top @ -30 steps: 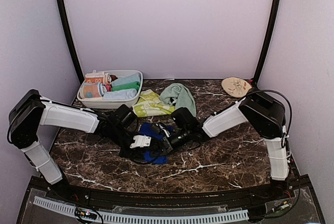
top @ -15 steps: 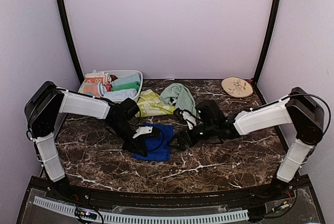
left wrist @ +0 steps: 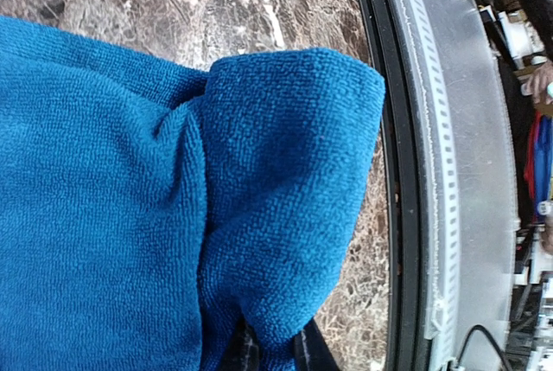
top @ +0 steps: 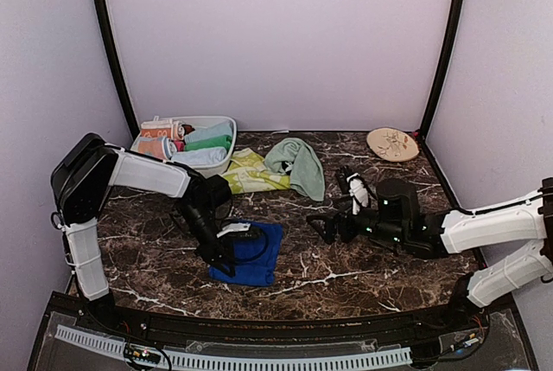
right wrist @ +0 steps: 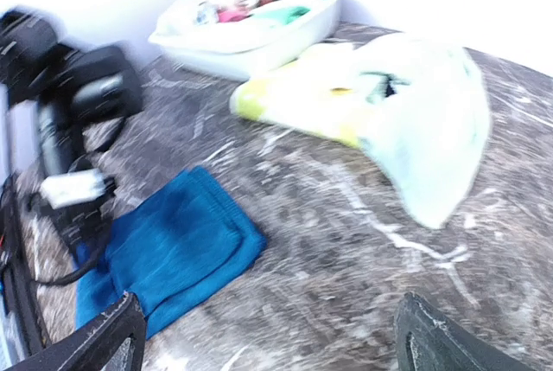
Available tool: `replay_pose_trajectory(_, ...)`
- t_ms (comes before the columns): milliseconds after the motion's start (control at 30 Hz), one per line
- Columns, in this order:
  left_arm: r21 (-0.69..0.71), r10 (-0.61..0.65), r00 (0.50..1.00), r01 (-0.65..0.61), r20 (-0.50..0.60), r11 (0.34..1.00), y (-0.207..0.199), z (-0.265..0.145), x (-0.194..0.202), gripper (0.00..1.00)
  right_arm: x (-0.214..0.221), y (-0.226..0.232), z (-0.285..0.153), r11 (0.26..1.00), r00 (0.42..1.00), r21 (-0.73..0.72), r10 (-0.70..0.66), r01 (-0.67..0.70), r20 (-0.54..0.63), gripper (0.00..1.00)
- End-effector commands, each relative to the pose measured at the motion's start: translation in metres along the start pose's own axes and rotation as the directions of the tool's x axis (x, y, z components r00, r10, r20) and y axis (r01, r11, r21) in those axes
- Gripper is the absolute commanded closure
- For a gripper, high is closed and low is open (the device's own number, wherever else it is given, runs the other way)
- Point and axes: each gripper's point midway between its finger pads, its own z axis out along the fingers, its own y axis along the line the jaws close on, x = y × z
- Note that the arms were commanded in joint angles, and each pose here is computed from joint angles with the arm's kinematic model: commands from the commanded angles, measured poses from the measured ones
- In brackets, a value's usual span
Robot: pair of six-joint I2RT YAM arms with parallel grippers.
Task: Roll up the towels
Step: Roll the towel at the center of the board.
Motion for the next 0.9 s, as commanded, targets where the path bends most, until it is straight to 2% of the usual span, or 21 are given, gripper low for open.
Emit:
replay_pose_trajectory(0, 0.072, -0.119, 0.989, 0.125, -0.085, 0.990, -0.002, 0.009, 0.017, 1.00, -0.006, 0.028, -0.007, 0.995, 0.995, -0.056, -0.080, 0.083, 0.060, 0.07)
replay_pose_trajectory(67, 0.095, -0.150, 0.986, 0.157, -0.073, 0.983, -0.001, 0.008, 0.013, 1.00, -0.003, 0.049, -0.015, 0.980, 0.981, -0.092, -0.165, 0.175, 0.106, 0.19)
replay_pose_trajectory(133, 0.103, -0.164, 0.984, 0.170, -0.067, 0.980, 0.001, 0.007, 0.012, 1.00, 0.006, 0.069, -0.016, 0.949, 0.950, -0.089, -0.294, 0.304, 0.106, 0.26)
replay_pose_trajectory(200, 0.092, -0.171, 0.982, 0.178, -0.075, 0.980, 0.003, 0.008, 0.013, 1.00, 0.019, 0.091, -0.009, 0.895, 0.904, -0.123, -0.423, 0.428, 0.063, 0.27)
replay_pose_trajectory(267, 0.069, -0.190, 0.977, 0.197, -0.097, 0.978, 0.010, 0.010, 0.018, 1.00, 0.034, 0.112, 0.001, 0.819, 0.830, -0.146, -0.557, 0.556, 0.037, 0.25)
replay_pose_trajectory(400, 0.028, -0.222, 0.966, 0.228, -0.135, 0.973, 0.020, 0.015, 0.027, 1.00, 0.049, 0.149, 0.025, 0.624, 0.636, -0.146, -0.770, 0.767, 0.047, 0.28)
replay_pose_trajectory(467, -0.004, -0.233, 0.961, 0.235, -0.148, 0.972, 0.026, 0.015, 0.030, 1.00, 0.061, 0.162, 0.041, 0.537, 0.552, -0.168, -0.832, 0.826, 0.054, 0.32)
replay_pose_trajectory(633, -0.077, -0.247, 0.954, 0.237, -0.168, 0.968, 0.039, 0.015, 0.036, 1.00, 0.087, 0.184, 0.071, 0.445, 0.475, -0.251, -0.877, 0.860, 0.072, 0.43)
replay_pose_trajectory(867, -0.100, -0.247, 0.952, 0.233, -0.178, 0.967, 0.043, 0.017, 0.042, 1.00, 0.116, 0.187, 0.092, 0.376, 0.407, -0.291, -0.912, 0.880, 0.053, 0.54)
